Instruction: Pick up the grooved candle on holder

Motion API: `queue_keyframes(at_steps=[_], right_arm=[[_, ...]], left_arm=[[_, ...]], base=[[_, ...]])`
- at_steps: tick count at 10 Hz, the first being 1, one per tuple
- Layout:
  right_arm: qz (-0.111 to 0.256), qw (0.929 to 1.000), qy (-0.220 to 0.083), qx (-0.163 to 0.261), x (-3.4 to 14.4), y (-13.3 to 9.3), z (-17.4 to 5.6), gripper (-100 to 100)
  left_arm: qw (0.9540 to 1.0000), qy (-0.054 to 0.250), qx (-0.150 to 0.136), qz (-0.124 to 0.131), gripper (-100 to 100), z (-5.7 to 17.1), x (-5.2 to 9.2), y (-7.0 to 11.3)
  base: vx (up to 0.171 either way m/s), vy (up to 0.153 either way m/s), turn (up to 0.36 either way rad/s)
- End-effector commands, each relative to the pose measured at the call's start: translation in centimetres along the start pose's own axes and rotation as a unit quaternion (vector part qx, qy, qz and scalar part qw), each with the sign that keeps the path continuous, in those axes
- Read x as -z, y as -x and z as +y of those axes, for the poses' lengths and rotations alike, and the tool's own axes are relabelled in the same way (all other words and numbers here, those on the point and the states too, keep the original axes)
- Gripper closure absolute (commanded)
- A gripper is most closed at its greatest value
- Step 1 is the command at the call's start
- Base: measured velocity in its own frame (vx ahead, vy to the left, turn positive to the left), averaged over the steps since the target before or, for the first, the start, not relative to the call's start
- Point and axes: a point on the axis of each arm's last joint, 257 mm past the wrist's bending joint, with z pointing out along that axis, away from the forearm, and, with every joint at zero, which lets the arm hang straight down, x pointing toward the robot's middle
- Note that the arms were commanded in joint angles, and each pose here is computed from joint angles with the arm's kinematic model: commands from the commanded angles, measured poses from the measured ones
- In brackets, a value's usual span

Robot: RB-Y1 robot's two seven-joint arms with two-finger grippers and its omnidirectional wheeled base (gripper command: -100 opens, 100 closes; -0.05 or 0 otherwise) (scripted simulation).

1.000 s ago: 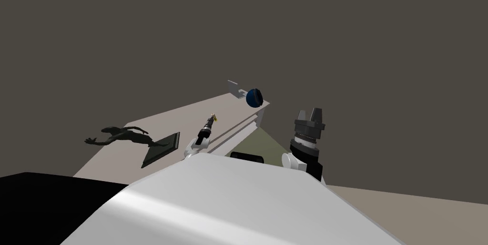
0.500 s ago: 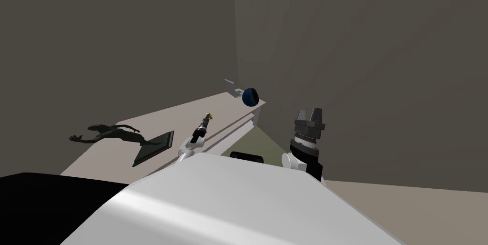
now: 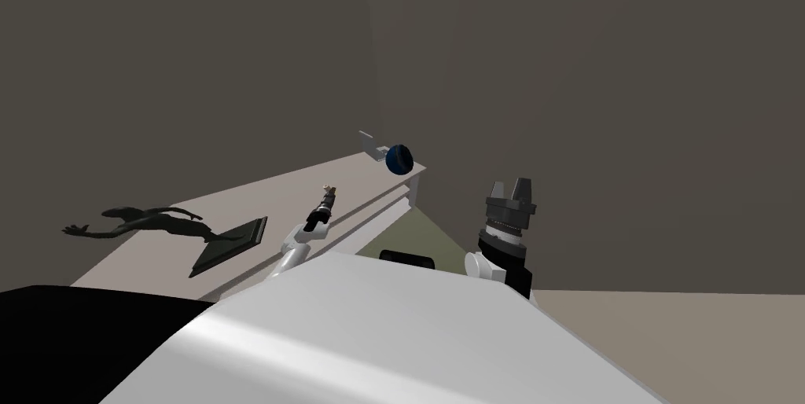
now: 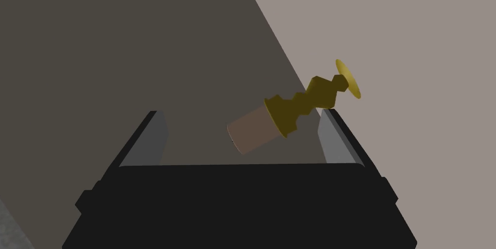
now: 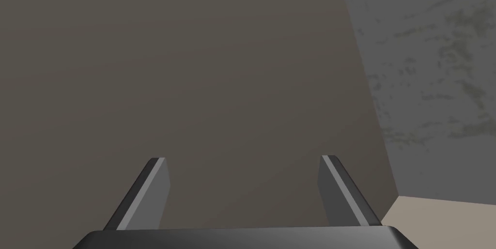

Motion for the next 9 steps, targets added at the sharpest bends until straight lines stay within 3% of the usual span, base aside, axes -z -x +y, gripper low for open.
queue_keyframes(at_steps=[1,6,9], right_arm=[[0.000,1.0000,0.000,0.000,0.0,0.0,0.0,0],[0.000,1.0000,0.000,0.000,0.0,0.0,0.0,0],[0.000,1.0000,0.000,0.000,0.0,0.0,0.0,0]], left_arm=[[0.9997,0.019,0.006,-0.010,-100,0.8,-0.3,2.0],[0.9956,0.082,0.019,-0.042,-100,3.4,-1.3,8.3],[0.9915,0.117,0.020,-0.053,-100,4.9,-1.4,10.6]], base=[[0.007,-0.242,-0.072],[0.030,-0.212,-0.101],[0.006,-0.116,-0.075]])
